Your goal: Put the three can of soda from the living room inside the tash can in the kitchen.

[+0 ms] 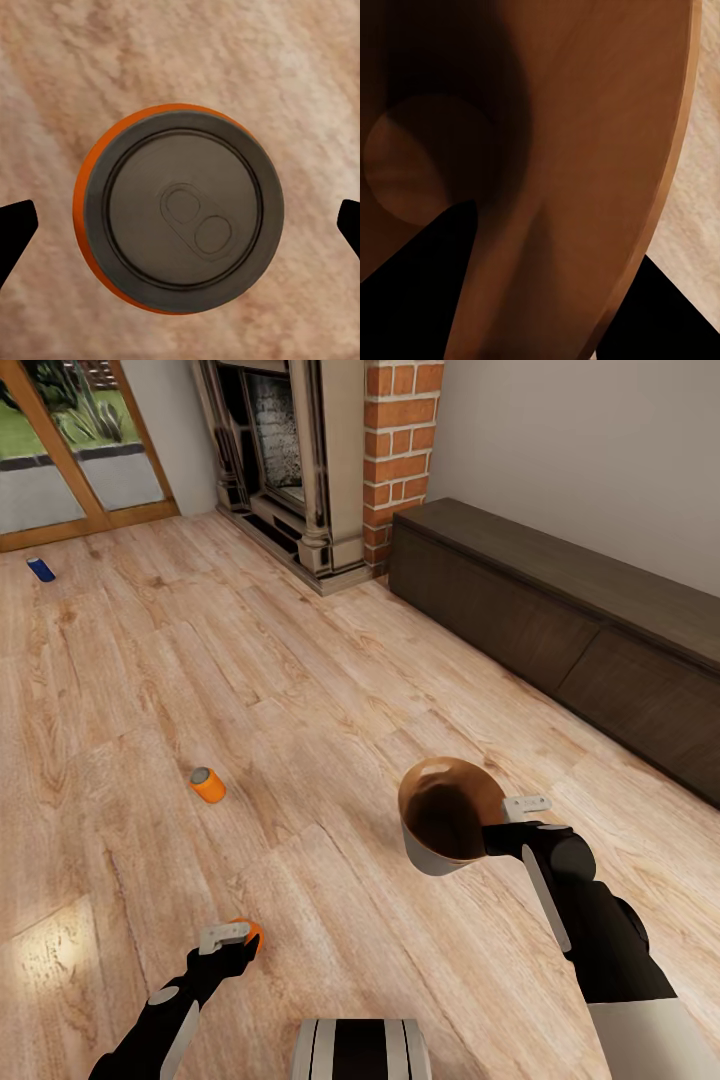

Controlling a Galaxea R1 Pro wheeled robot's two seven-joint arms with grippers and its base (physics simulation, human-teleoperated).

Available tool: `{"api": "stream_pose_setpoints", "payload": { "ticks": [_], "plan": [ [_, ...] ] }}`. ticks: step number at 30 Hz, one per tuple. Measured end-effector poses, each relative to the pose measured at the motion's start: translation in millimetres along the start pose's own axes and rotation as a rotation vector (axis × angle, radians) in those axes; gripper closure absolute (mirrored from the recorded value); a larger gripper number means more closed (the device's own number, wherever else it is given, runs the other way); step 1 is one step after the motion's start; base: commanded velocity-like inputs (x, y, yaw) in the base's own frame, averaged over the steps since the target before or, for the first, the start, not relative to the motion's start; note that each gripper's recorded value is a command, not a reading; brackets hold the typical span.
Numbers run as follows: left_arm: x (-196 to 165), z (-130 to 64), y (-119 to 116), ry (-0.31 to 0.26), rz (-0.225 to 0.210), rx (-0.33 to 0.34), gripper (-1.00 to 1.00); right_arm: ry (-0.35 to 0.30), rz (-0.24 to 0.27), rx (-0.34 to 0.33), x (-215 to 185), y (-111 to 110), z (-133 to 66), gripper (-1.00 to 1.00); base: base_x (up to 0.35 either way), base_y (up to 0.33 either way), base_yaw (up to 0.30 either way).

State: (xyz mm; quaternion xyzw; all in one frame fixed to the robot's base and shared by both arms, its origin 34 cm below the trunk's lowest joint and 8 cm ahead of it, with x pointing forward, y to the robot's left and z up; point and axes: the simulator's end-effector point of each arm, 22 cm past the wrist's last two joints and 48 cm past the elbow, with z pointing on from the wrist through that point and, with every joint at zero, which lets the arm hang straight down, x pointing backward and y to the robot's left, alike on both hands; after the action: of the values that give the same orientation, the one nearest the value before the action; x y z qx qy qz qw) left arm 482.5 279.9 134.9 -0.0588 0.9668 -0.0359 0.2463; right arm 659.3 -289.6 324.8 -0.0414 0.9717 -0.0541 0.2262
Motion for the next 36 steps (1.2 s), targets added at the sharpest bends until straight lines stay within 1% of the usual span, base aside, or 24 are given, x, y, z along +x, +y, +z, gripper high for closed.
{"api": "stream_pose_setpoints", "payload": {
  "ticks": [7,8,36],
  "plan": [
    [0.0,0.0,0.0,0.000,0.000,0.000,-1.00,0.000,0.000,0.000,0.4,0.1,0.1,1.00,0.000,0.000,0.000],
    [0.0,0.0,0.0,0.000,0.001,0.000,1.00,0.000,0.000,0.000,0.2,0.2,0.0,1.00,0.000,0.000,0.000],
    [-1.9,0.1,-1.6,-0.004,0.003,0.002,1.00,0.000,0.000,0.000,0.2,0.1,0.0,1.00,0.000,0.000,0.000]
  ]
}}
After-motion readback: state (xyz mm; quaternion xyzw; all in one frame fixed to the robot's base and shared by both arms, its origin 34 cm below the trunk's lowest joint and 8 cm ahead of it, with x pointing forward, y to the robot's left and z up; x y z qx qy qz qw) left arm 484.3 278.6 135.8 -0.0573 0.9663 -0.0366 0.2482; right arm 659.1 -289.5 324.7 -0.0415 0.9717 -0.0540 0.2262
